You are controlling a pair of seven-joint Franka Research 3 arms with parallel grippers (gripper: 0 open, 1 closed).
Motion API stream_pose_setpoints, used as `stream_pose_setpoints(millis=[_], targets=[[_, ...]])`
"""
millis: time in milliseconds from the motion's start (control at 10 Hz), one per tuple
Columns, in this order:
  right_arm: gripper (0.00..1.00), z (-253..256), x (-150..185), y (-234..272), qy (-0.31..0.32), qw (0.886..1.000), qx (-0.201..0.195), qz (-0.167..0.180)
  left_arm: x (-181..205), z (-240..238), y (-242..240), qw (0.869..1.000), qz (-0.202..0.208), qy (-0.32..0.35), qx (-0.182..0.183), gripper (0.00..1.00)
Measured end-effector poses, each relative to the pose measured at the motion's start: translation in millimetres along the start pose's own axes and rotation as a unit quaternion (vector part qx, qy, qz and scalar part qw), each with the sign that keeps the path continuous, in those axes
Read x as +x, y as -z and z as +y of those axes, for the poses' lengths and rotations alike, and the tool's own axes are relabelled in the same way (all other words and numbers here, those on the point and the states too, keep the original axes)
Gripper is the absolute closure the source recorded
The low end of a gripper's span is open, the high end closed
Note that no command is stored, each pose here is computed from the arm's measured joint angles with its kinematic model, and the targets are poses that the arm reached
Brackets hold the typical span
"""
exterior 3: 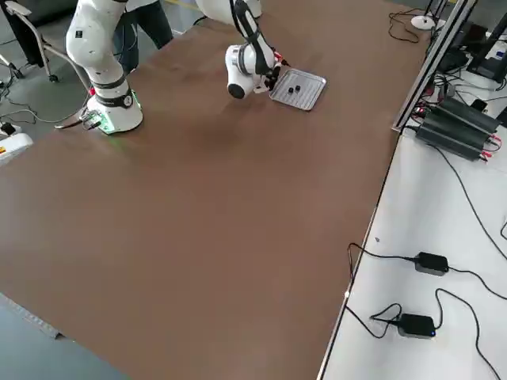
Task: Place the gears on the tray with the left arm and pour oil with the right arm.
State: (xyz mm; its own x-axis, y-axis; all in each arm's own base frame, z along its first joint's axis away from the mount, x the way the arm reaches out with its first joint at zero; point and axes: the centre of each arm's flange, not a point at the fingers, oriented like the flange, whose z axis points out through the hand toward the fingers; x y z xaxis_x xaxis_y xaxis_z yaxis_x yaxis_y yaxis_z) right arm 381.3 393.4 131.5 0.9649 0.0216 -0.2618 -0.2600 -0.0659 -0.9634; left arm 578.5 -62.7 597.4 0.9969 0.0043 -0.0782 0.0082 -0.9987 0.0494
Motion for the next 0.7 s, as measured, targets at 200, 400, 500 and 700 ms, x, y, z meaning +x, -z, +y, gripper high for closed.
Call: stream_pose_setpoints(millis=[200, 400, 500, 700], targets=[[0.65, -4.6, 2.9, -2.6, -0.056, 0.998, 0.003, -0.001, 1.2, -11.3, 0.6, 1.0, 0.0, 0.009, -0.001, 0.01], [0.66, -10.2, 6.2, -5.5, -0.115, 0.993, 0.009, -0.002, 1.5, -15.5, 0.9, 1.0, 0.001, 0.01, -0.001, 0.01], [0.66, -14.3, 9.0, -7.0, -0.141, 0.99, 0.011, -0.003, 1.5, -15.2, 0.8, 1.0, 0.001, 0.01, -0.001, 0.01], [0.66, -22.6, 15.2, -9.5, -0.192, 0.981, 0.017, -0.004, 1.5, -15.1, 0.9, 1.0, 0.001, 0.01, -0.001, 0.01]])
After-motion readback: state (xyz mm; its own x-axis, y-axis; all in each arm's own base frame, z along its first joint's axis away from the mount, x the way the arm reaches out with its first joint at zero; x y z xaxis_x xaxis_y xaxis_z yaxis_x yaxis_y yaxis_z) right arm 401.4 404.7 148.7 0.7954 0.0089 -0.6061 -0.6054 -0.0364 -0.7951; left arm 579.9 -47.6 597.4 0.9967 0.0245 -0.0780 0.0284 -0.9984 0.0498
